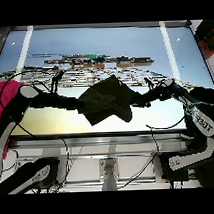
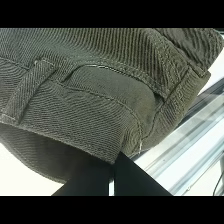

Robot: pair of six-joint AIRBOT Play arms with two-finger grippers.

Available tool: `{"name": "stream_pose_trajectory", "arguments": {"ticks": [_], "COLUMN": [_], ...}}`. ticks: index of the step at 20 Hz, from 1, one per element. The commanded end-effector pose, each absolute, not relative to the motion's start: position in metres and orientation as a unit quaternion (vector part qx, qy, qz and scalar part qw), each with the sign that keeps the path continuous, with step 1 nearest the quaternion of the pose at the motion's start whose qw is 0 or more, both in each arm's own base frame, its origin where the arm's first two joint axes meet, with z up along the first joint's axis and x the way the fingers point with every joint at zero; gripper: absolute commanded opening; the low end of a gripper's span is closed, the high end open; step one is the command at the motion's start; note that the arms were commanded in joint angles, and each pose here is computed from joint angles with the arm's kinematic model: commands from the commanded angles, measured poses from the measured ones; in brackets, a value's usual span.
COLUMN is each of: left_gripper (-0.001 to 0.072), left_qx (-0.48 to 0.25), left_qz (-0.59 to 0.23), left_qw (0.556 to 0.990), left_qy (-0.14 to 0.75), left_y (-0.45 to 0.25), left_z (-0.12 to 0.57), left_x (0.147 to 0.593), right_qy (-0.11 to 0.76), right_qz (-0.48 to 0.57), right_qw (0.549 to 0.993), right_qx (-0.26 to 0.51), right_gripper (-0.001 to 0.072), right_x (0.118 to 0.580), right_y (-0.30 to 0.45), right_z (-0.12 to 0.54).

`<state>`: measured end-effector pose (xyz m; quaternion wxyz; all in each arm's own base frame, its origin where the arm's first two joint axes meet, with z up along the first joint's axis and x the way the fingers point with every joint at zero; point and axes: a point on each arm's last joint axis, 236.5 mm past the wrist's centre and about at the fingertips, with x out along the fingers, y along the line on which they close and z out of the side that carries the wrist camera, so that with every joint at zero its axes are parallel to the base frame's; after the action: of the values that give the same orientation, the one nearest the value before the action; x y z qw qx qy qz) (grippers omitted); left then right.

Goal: Fold the clothes and pants, and hang the long-sleeved shirts on hangers.

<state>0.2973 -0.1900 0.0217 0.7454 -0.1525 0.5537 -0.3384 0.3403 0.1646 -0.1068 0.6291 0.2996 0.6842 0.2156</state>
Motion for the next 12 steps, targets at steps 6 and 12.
{"name": "stream_pose_trajectory", "arguments": {"ticks": [6, 12], "left_gripper": [0.0017, 0.0017], "left_qx": [-0.152, -0.152], "left_qz": [-0.34, -0.34], "left_qw": [0.744, 0.744], "left_qy": [0.555, 0.555], "left_y": [-0.19, -0.19], "left_z": [0.022, 0.022], "left_x": [0.296, 0.296], "right_qy": [0.705, 0.708], "right_qz": [0.247, 0.281], "right_qw": [0.605, 0.587], "right_qx": [0.275, 0.275], "right_gripper": [0.0268, 0.0025], "right_x": [0.321, 0.316], "right_y": [0.191, 0.198], "right_z": [-0.107, -0.076]}}
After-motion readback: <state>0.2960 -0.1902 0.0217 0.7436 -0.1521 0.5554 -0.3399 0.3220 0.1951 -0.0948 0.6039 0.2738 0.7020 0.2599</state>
